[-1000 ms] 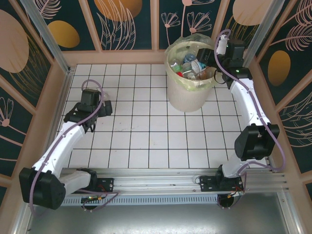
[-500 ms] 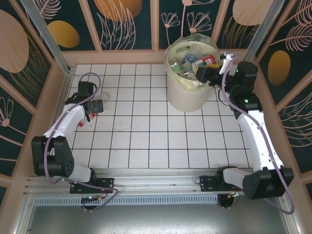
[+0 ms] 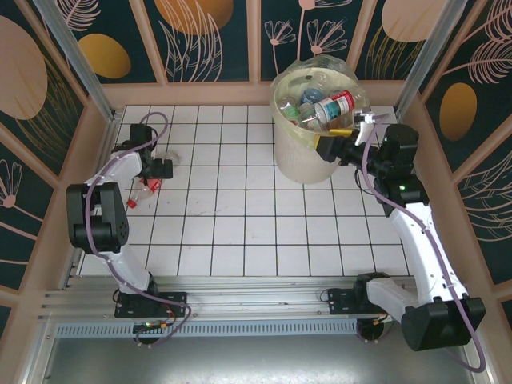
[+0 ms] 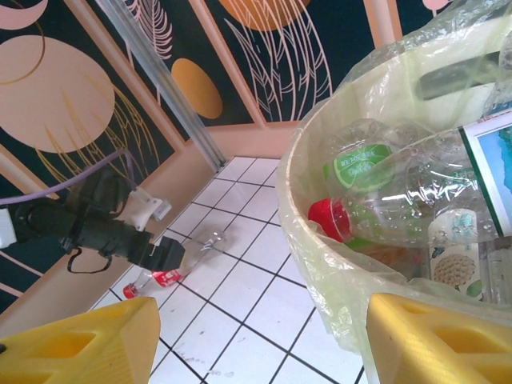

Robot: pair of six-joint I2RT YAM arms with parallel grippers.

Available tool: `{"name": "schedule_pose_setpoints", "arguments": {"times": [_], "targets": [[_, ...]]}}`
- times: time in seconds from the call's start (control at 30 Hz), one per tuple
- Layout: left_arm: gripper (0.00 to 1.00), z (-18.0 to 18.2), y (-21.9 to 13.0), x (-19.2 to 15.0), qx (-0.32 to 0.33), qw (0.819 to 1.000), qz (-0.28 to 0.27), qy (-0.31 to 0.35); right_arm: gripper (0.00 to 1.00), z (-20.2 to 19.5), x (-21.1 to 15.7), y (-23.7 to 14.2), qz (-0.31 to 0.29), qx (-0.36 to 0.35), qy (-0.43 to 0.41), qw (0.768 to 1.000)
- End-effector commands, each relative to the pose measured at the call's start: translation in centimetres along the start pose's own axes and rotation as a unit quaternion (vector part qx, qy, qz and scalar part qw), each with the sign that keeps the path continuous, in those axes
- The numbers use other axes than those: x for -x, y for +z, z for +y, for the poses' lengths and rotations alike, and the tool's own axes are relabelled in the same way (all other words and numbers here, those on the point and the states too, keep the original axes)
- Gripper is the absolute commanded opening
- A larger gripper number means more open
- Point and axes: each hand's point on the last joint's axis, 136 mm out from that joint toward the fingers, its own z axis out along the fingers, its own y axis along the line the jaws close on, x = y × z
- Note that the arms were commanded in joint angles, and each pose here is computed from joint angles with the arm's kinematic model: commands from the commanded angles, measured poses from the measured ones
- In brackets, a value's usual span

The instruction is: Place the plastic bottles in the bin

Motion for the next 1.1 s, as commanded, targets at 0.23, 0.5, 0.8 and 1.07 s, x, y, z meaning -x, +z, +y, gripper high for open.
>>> {"name": "schedule_pose_setpoints", "arguments": {"times": [0.23,0.5,0.8,1.07], "targets": [[0.99,-2.7,1.7,-2.1,-0.083,0.996,0.027,-0.017,0.7,1.1,0.2,-0.4,-0.007,0.018,-0.007,1.0],[0.95,-5.2,1.3,-4.1,-0.075,0.996,0.055,-0.004,0.7,0.6,0.0,-0.1,-0.005,0.015,0.008,1.0],[0.85,-6.6,1.0,-5.8,-0.067,0.995,0.069,-0.009,0.7,0.5,-0.4,-0.1,-0.003,0.011,0.02,1.0],[0.65,-8.5,0.2,-5.2,-0.098,0.994,0.052,-0.014,0.7,0.8,-0.6,-0.6,-0.004,0.008,0.028,1.0]]}}
